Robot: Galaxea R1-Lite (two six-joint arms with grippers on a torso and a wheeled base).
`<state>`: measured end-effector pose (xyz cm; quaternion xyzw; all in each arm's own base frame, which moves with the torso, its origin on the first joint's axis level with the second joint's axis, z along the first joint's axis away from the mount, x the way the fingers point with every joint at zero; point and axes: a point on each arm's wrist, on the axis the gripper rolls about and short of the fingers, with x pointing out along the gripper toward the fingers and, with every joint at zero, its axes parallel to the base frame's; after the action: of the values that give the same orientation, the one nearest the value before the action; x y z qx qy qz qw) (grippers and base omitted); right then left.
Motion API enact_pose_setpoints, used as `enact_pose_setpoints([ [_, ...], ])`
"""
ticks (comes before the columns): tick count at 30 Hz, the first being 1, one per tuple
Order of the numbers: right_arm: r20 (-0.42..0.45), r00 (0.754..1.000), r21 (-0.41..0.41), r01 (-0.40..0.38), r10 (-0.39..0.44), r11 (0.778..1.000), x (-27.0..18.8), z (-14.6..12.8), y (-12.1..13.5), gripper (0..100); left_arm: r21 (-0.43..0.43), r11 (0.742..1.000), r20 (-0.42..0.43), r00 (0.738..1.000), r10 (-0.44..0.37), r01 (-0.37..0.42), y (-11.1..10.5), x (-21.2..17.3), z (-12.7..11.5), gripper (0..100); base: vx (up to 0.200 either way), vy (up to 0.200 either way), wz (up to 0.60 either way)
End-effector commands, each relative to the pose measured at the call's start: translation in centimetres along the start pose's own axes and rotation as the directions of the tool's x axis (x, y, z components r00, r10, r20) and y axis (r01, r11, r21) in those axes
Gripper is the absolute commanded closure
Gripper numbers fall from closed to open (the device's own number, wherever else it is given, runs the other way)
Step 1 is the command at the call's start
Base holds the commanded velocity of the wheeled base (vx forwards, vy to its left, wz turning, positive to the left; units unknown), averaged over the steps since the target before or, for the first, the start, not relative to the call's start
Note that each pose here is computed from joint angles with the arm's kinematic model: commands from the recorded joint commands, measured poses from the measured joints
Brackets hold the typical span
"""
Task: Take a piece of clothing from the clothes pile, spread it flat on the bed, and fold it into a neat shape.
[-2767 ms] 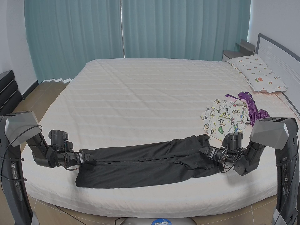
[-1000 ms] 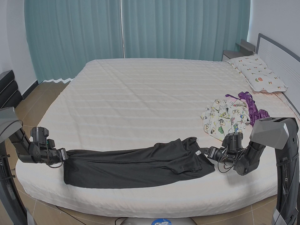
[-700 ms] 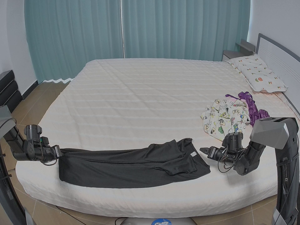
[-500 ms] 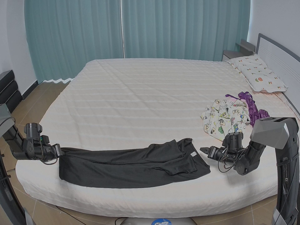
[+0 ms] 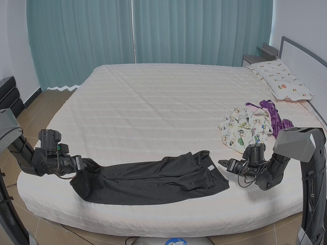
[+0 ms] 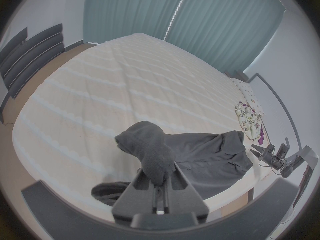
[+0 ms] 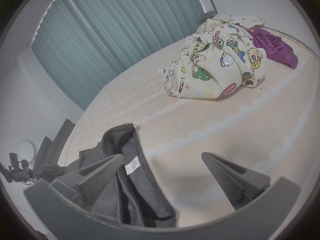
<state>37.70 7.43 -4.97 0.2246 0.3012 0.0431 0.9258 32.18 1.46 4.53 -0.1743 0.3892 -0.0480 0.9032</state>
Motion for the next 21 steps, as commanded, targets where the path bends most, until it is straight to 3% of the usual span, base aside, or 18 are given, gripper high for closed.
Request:
enact_pose_setpoints([
  [1, 0.003, 1.0, 0.002, -0.001, 0.001, 1.0, 0.0, 0.1, 0.0, 0, 0.035, 0.999, 0.01, 1.0, -0.019, 0.018, -2.0, -0.1, 0.0, 100, 0.0, 0.0, 0.0],
  [10, 0.013, 1.0, 0.007, -0.009, 0.009, 1.0, -0.3, 0.5, 0.3, 0, 0.04, 0.998, -0.007, 0.999, -0.051, 0.052, -3.9, 0.3, -0.5, 100, 0.0, 0.0, 0.0],
  [19, 0.014, 1.0, 0.007, -0.008, 0.007, 1.0, -0.3, 0.5, 0.2, 0, 0.055, 0.997, -0.018, 0.998, -0.057, 0.058, -4.8, 0.4, -1.0, 100, 0.0, -0.2, 0.0],
  [21, 0.013, 1.0, 0.006, -0.009, 0.009, 1.0, -0.3, 0.5, 0.3, 0, 0.057, 0.997, -0.018, 0.999, -0.047, 0.048, -4.9, 0.5, -1.1, 100, 0.0, 0.0, 0.0],
])
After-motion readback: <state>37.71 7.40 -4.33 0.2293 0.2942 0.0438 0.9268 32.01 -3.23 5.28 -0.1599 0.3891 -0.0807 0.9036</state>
